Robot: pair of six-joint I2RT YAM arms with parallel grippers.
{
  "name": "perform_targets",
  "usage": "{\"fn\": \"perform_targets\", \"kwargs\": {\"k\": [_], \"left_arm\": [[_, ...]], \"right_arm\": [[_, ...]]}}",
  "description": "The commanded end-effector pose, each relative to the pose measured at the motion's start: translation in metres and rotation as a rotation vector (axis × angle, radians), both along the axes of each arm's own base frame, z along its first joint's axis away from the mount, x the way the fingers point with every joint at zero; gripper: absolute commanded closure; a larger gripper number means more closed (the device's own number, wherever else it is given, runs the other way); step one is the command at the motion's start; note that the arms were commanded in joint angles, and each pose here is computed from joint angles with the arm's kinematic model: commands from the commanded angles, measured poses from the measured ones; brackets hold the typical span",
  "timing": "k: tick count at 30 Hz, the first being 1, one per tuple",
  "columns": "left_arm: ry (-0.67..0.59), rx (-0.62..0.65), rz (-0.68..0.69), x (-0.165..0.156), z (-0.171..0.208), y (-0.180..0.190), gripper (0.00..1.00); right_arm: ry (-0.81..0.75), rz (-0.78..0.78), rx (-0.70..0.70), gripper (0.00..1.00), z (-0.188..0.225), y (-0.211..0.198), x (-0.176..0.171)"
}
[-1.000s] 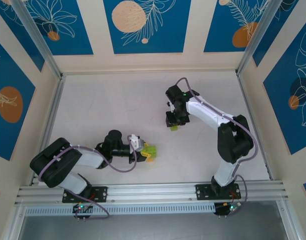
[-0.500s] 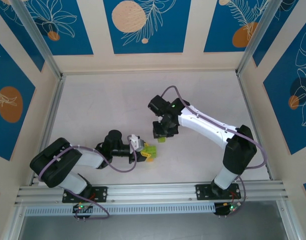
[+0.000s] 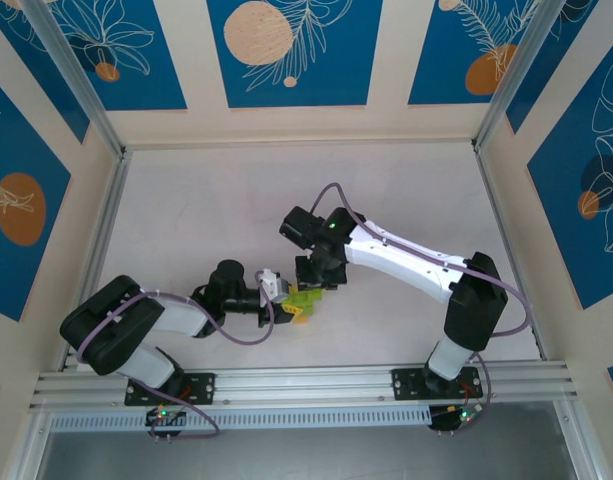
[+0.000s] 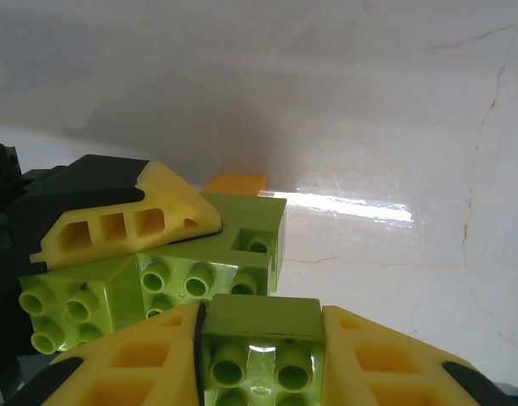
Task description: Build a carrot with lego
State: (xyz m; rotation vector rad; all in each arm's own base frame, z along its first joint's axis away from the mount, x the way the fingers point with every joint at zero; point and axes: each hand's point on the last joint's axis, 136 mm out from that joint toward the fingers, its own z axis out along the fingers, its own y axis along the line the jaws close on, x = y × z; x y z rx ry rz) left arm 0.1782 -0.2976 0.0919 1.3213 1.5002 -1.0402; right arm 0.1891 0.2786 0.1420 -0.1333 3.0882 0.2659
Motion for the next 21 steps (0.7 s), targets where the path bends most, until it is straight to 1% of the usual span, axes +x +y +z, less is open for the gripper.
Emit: {"fn": "perform_targets", "kwargs": {"k": [1,21], "left_arm": [[-0.01,0.022,0.011,0.004,-0.006,0.001,0.71],[-0.01,0.027,0.016,0.005,-0.007,0.001,0.72]], "right_arm": [[0.013,-0.022,-0.015,0.67,-0.001,0.001,-0.003],[0.013,-0.014,-0.068,0.67,-0.023,0.0,-0.005]]}}
